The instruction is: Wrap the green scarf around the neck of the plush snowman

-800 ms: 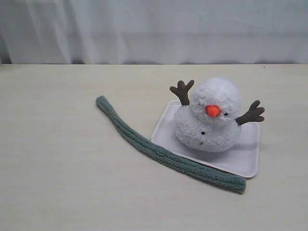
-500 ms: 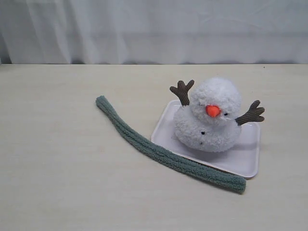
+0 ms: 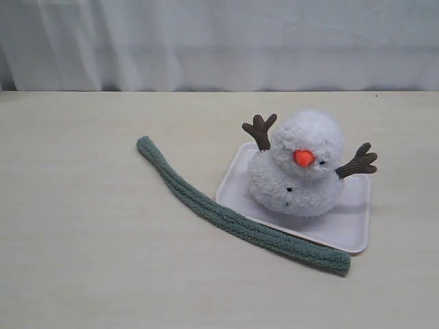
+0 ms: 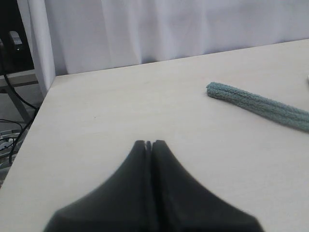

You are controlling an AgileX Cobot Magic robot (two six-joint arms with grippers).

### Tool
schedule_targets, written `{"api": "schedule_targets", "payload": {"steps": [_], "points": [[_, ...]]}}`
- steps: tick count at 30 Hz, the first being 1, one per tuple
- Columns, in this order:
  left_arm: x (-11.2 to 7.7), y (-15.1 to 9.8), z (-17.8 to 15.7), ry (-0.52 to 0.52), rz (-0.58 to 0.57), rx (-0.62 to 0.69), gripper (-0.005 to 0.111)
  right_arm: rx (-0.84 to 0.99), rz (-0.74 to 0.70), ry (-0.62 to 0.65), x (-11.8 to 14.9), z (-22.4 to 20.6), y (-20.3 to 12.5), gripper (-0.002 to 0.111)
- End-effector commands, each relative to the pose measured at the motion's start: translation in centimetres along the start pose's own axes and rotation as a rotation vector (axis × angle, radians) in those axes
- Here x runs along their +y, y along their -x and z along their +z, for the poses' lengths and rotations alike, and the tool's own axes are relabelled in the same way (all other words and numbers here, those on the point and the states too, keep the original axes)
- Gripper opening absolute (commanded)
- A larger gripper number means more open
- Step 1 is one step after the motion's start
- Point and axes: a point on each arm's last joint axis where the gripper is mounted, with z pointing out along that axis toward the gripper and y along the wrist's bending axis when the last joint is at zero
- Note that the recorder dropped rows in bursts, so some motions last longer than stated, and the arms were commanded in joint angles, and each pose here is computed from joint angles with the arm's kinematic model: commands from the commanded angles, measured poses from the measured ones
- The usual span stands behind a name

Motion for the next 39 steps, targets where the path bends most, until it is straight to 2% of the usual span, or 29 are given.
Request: {"api": "schedule_targets", "payload": {"steps": [1,5,7,10,14,20,23,27,28,30,32,34,39], "points": [[0.0,0.0,0.0,0.001,-0.008,-0.006,0.0,-0.389,0.131,0.036,0.1,-0.7,3.4,0.004],[0.0,0.0,0.0,0.001,-0.008,-0.006,0.0,-0.605,0.085,0.106,0.7,-1.7,5.2,0.004],[0.0,0.0,0.0,0.001,-0.008,-0.006,0.0,-0.571,0.139,0.115,0.6,-1.5,5.3,0.004],[0.0,0.0,0.0,0.001,-0.008,-0.006,0.0,-0.358,0.244,0.083,0.2,-0.1,6.4,0.004],[0.0,0.0,0.0,0.001,-0.008,-0.006,0.0,-0.128,0.145,-0.02,-0.6,0.4,9.2,0.007],[0.0,0.0,0.0,0.001,-0.008,-0.006,0.0,0.27,0.112,-0.214,-2.5,1.7,11.4,0.026],[0.0,0.0,0.0,0.001,-0.008,-0.006,0.0,0.51,0.08,-0.224,-2.7,2.8,11.7,0.035],[0.0,0.0,0.0,0.001,-0.008,-0.006,0.0,0.767,0.095,-0.092,-1.7,5.1,10.8,0.044],[0.0,0.0,0.0,0.001,-0.008,-0.006,0.0,0.817,0.126,-0.016,-1.0,5.6,10.4,0.047],[0.0,0.0,0.0,0.001,-0.008,-0.006,0.0,0.883,0.108,0.108,-0.1,6.6,9.5,0.051],[0.0,0.0,0.0,0.001,-0.008,-0.006,0.0,0.929,0.09,0.285,1.1,7.4,8.7,0.055],[0.0,0.0,0.0,0.001,-0.008,-0.006,0.0,0.989,0.068,0.451,2.1,7.9,7.7,0.054],[0.0,0.0,0.0,0.001,-0.008,-0.006,0.0,1.069,0.081,0.663,3.4,8.8,4.6,0.054]]}}
